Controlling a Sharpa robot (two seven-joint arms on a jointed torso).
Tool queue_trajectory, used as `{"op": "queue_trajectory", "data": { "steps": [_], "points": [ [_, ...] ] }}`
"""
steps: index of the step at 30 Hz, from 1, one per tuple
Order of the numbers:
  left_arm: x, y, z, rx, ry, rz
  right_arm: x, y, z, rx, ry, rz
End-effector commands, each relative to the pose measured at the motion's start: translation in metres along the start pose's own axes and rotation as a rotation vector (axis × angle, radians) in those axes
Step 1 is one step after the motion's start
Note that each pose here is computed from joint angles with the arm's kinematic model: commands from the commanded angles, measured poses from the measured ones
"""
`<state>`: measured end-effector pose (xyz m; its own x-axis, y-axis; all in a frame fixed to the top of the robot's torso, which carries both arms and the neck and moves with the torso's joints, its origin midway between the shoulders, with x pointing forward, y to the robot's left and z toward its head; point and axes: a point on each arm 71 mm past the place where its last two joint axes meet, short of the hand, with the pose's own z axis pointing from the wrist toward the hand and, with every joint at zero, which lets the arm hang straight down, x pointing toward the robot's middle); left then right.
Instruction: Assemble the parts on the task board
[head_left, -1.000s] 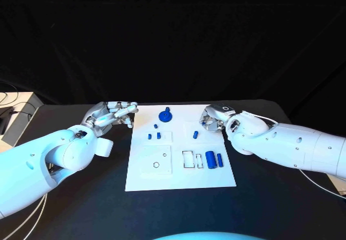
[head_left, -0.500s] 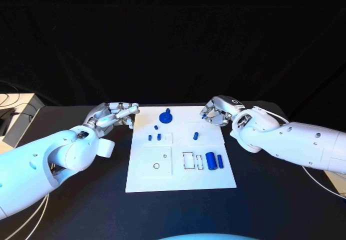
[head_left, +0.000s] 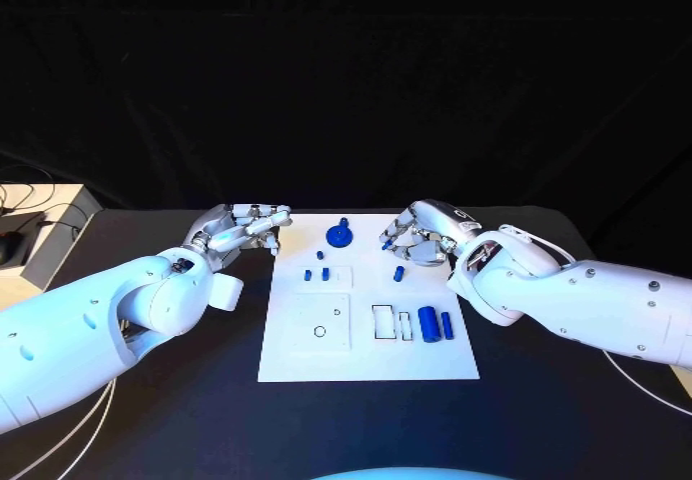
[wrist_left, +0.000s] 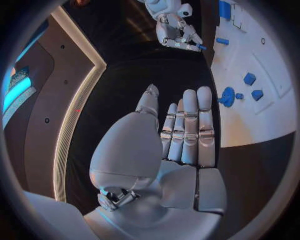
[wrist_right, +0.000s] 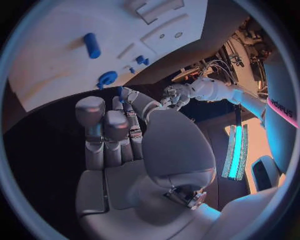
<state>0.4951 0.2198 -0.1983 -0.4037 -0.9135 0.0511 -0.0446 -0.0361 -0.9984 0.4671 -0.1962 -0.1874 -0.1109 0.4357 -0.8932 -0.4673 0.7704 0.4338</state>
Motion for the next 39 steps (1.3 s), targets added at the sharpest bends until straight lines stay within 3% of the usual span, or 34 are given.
{"op": "queue_trajectory", "data": {
  "steps": [1,14,19,39],
  "points": [
    [0.0023,0.0012,0.0010,0.013,-0.006,-0.014,0.017,0.016,0.000,-0.039,0.054,-0.044],
    [0.0058,0.0047,0.0027,0.014,-0.009,-0.020,0.071,0.053,0.000,-0.105,0.144,-0.140],
    [0.0055,0.0049,0.0024,0.012,-0.010,-0.019,0.082,0.060,-0.002,-0.119,0.169,-0.154],
    [0.0006,0.0068,0.0007,0.004,-0.017,-0.011,0.099,0.063,-0.006,-0.130,0.206,-0.172]
  ]
}}
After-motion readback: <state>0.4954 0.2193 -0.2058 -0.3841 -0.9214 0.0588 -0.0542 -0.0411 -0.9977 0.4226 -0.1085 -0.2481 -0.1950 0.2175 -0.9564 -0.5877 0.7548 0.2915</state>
